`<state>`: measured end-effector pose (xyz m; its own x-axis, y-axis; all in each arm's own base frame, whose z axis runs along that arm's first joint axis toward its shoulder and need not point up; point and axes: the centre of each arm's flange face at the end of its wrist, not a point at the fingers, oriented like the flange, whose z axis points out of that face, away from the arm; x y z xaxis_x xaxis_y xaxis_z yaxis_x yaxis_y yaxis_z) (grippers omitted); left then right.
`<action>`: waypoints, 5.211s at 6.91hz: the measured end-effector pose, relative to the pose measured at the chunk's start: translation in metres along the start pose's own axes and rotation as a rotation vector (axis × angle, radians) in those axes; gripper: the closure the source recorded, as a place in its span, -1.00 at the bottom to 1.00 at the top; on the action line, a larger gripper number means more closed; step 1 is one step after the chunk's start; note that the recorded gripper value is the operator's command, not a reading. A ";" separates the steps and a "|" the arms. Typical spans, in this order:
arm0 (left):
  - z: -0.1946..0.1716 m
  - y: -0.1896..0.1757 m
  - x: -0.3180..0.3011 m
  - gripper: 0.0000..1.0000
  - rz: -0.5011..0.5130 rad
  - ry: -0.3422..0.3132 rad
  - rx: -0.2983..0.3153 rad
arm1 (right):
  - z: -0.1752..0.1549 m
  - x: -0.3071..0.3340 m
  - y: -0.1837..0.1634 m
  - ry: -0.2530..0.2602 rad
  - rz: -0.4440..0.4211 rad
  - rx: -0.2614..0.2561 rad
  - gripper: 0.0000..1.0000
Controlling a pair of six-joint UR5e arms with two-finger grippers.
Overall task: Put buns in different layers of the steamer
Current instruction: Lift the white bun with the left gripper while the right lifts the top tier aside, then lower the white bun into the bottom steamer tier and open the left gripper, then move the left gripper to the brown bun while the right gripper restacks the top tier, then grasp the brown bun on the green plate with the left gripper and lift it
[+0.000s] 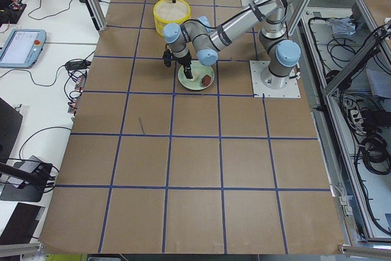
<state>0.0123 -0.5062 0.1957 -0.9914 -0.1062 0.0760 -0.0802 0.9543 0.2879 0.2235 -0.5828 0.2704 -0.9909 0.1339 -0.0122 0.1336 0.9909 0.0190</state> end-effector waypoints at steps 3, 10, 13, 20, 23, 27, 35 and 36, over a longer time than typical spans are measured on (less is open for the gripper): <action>0.013 0.003 0.001 0.98 0.003 0.000 -0.014 | -0.003 -0.002 0.012 -0.024 -0.003 0.000 0.82; -0.127 -0.012 0.209 0.97 0.009 0.163 0.402 | -0.081 0.154 -0.044 0.043 -0.211 0.043 0.80; -0.079 -0.025 0.294 -0.73 0.003 0.329 0.438 | -0.059 0.196 -0.054 0.081 -0.262 -0.004 0.80; -0.056 -0.020 0.298 -1.00 0.041 0.136 0.525 | -0.061 0.187 -0.047 0.071 -0.228 -0.005 0.80; -0.039 -0.006 0.213 -1.00 0.118 -0.049 0.499 | -0.061 0.095 -0.025 0.014 -0.091 0.011 0.80; -0.006 0.061 0.041 -1.00 0.121 -0.194 0.305 | -0.030 -0.002 0.005 0.005 0.030 0.000 0.77; 0.025 0.070 -0.007 0.99 0.093 -0.234 0.102 | -0.011 -0.009 0.005 0.005 0.035 -0.022 0.77; 0.023 0.068 -0.007 0.99 0.092 -0.231 0.106 | -0.009 -0.009 0.006 0.007 0.036 -0.027 0.77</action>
<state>0.0110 -0.4336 0.1925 -0.9913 0.0374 -0.1261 0.0132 0.9822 0.1873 0.2333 -0.5782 0.2798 -0.9855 0.1694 -0.0042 0.1691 0.9845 0.0462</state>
